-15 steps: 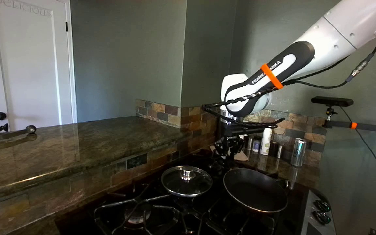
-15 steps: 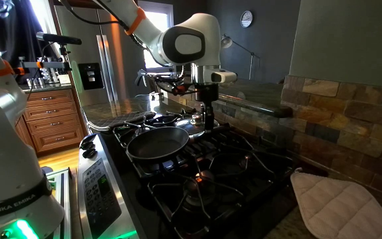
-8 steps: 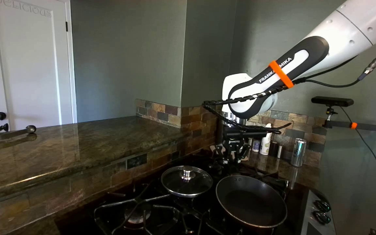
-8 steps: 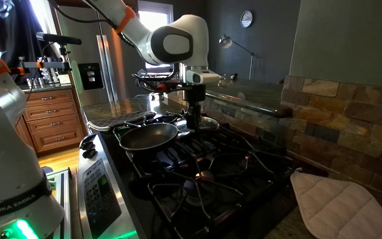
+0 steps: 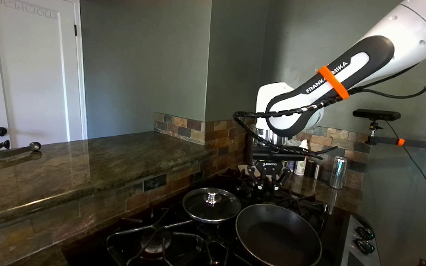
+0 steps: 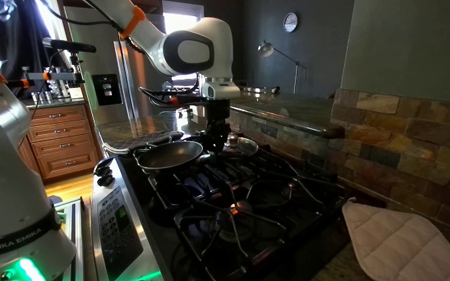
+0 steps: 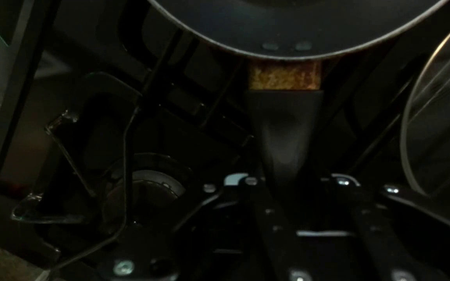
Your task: Remove the lid from the pan and move the pan to the left then put the lid back on the pan.
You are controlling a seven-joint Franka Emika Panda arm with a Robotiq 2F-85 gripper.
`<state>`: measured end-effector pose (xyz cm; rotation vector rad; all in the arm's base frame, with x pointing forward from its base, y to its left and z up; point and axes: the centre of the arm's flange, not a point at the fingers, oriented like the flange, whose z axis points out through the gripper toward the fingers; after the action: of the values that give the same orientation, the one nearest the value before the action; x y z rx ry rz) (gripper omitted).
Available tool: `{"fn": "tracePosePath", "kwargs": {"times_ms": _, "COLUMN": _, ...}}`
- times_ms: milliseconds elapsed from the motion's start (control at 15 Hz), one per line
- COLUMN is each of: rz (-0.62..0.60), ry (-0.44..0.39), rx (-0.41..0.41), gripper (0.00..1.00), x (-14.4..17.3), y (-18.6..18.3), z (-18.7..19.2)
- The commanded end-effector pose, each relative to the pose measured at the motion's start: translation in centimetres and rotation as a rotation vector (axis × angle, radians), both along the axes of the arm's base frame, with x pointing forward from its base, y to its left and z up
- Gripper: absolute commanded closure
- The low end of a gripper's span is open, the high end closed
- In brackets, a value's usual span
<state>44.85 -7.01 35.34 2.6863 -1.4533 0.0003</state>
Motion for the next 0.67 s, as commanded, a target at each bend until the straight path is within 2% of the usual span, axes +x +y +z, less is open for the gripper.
{"fn": "tracePosePath", "kwargs": {"times_ms": 0, "rz": -0.002, "ry": -0.001, "rx": 0.000, "gripper": 0.70, "x": -0.08, "y": 0.07, "z": 0.04}}
{"fn": "tracePosePath", "kwargs": {"times_ms": 533, "rz": -0.006, "ry": -0.002, "rx": 0.000, "gripper": 0.70, "x": -0.13, "y": 0.05, "z": 0.07}}
{"fn": "tracePosePath", "kwargs": {"times_ms": 600, "rz": -0.020, "ry": 0.006, "rx": -0.012, "gripper": 0.93, "x": -0.30, "y": -0.26, "z": -0.06}}
